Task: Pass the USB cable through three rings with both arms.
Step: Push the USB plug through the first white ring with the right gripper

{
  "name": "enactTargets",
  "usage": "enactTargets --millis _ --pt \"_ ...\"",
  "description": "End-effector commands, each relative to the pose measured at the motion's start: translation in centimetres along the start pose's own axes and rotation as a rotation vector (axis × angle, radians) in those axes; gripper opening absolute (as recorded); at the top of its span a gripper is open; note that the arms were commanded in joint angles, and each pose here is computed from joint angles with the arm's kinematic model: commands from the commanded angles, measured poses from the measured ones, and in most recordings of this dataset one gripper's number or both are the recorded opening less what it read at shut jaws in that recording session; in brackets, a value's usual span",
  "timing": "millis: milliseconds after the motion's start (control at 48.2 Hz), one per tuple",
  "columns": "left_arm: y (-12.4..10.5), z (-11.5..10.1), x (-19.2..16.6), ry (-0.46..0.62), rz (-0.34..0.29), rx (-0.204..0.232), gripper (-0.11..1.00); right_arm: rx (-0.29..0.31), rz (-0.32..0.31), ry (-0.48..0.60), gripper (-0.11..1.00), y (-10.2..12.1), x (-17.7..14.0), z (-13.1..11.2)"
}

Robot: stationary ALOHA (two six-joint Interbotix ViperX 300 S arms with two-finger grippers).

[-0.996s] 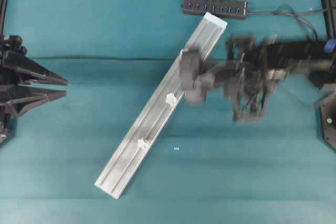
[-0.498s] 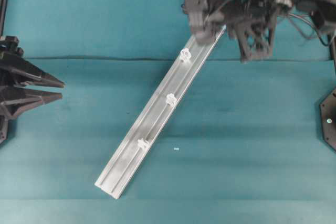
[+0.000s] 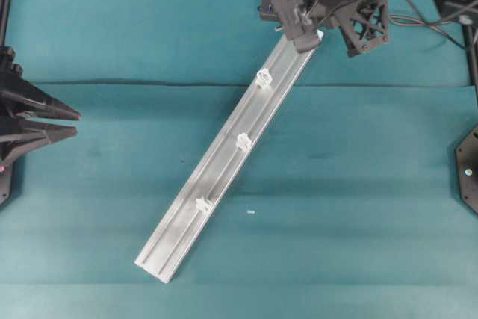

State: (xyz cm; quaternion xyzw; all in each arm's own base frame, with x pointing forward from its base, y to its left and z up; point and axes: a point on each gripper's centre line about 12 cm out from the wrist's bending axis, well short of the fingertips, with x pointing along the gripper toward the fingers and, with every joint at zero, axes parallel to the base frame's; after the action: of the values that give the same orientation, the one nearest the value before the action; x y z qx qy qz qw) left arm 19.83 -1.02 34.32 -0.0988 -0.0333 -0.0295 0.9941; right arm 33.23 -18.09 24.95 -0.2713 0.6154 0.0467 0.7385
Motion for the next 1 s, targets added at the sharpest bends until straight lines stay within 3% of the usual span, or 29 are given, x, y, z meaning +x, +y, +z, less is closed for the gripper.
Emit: enactTargets --millis 0,145,581,976 --pt "-0.1 1.0 0.2 -0.025 -0.002 0.003 0.40 -0.010 -0.006 0.002 0.08 -0.4 1.4 -0.1" --pt "-0.1 1.0 0.2 -0.024 0.003 0.010 0.40 -0.027 0.004 0.007 0.08 -0.6 3.7 -0.3" --pt "0.1 0.7 0.5 -0.007 0.012 0.009 0.40 -0.218 0.015 -0.006 0.08 1.3 7.0 -1.2" --pt "0.1 1.1 0.8 -0.013 0.011 0.004 0.40 -0.183 -0.050 -0.062 0.08 1.4 8.9 -2.3"
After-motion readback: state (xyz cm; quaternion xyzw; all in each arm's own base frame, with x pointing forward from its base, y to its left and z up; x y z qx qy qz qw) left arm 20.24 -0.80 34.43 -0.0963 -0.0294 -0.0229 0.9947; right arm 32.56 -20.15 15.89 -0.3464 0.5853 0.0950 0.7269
